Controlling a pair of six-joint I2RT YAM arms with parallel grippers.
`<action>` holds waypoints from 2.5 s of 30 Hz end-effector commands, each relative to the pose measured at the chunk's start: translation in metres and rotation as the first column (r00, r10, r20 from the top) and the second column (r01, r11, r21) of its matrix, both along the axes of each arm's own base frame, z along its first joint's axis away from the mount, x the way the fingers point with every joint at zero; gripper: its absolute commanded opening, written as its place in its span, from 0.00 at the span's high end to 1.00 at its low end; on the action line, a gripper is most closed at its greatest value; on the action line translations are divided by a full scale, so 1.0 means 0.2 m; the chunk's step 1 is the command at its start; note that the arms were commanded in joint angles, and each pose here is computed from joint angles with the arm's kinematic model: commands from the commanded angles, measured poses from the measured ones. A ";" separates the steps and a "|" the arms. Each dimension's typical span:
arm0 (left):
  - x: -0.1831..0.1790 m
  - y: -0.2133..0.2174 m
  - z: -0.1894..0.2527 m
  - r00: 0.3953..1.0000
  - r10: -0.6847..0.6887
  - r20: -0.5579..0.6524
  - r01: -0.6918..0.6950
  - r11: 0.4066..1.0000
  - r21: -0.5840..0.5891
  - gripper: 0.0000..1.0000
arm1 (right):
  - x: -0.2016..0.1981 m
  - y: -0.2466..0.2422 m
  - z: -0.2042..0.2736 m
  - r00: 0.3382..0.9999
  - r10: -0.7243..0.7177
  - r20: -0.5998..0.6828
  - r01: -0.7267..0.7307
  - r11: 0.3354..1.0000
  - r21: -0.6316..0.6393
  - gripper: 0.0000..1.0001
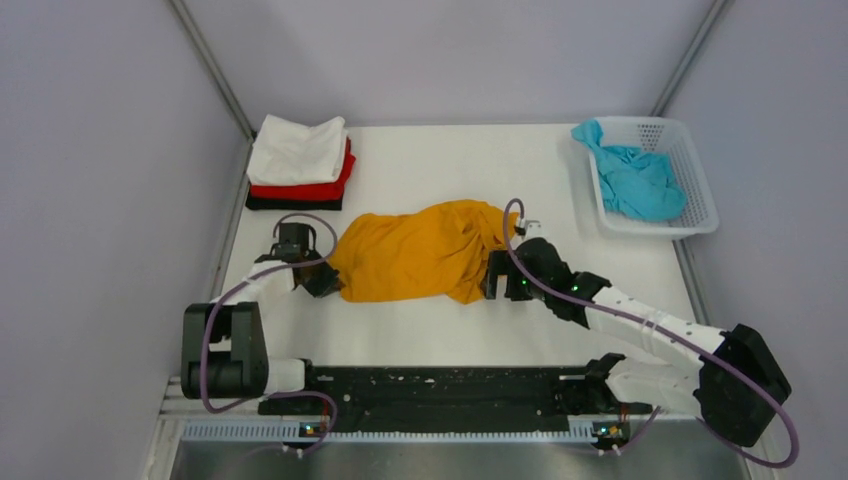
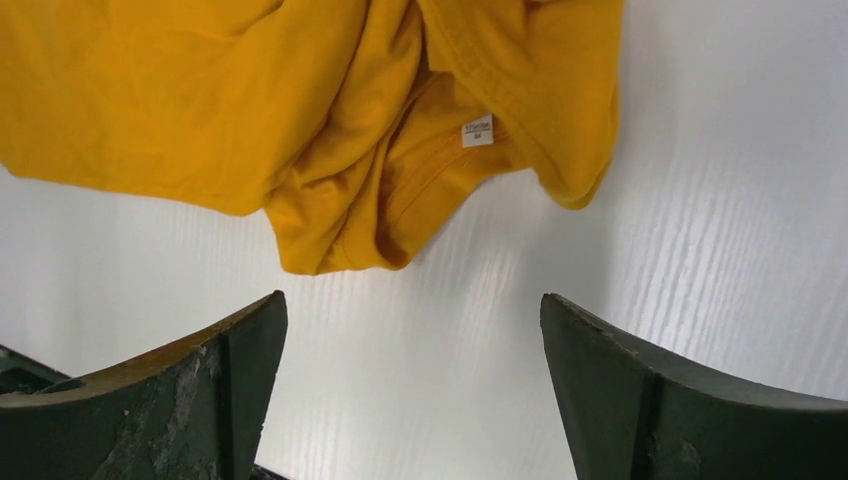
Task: Fold and stack the t-shirts
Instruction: Flatten out the tshirt
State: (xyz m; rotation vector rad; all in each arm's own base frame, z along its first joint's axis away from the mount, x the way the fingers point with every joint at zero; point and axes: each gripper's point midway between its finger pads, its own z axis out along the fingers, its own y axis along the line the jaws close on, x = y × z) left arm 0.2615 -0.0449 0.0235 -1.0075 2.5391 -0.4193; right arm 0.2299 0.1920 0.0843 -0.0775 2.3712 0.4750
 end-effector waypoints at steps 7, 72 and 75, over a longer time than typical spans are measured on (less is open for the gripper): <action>0.03 -0.04 -0.02 1.000 -0.025 0.011 0.024 0.998 0.063 1.00 | -0.04 0.18 -0.03 0.998 0.063 0.021 -0.063 0.998 0.016 0.11; 0.63 0.14 1.72 0.676 -0.013 0.737 -0.196 0.961 0.196 1.00 | 0.61 -0.40 1.52 0.697 -0.277 0.661 0.292 0.952 0.092 1.00; 0.82 0.15 1.89 0.658 -0.029 0.752 -0.208 0.953 0.219 1.00 | 0.82 -0.36 1.72 0.657 -0.244 0.713 0.258 0.962 0.091 1.00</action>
